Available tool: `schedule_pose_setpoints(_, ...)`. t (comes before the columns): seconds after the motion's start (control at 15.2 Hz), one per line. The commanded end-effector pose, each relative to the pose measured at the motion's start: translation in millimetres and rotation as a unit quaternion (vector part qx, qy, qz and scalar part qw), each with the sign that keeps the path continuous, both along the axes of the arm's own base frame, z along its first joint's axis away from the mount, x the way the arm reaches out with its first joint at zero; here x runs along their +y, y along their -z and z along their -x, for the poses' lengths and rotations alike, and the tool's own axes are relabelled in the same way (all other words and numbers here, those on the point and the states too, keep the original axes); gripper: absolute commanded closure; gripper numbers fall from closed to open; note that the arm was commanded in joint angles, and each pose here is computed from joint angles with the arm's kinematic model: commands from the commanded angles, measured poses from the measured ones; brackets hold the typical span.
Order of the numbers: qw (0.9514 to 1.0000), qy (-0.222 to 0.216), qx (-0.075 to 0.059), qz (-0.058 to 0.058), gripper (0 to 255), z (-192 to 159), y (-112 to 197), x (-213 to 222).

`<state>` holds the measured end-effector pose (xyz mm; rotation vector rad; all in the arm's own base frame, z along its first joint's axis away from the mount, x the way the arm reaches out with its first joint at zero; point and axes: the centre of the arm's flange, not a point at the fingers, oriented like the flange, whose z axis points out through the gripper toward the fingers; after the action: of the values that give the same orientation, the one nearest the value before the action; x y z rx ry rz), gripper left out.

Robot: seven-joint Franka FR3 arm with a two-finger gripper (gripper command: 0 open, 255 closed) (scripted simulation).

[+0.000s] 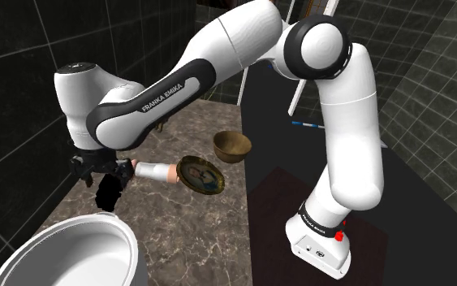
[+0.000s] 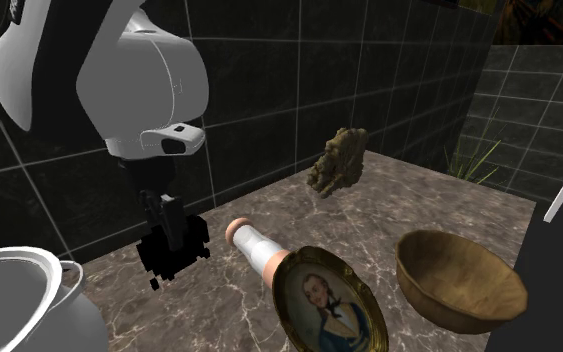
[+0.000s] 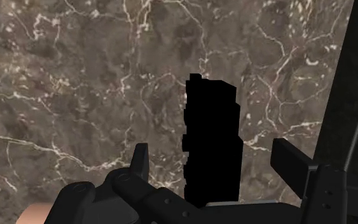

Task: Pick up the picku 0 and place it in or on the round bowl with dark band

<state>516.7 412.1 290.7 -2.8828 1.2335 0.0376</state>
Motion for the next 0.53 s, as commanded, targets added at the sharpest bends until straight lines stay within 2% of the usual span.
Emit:
schedule_pose_setpoints(0.0, 1.0, 0.0, 0.0, 0.0, 0, -0.1, 11.6, 1.2)
schedule_pose_setpoints(0.46, 1.0, 0.0, 0.0, 0.0, 0, 0.0, 19.9, 1.4)
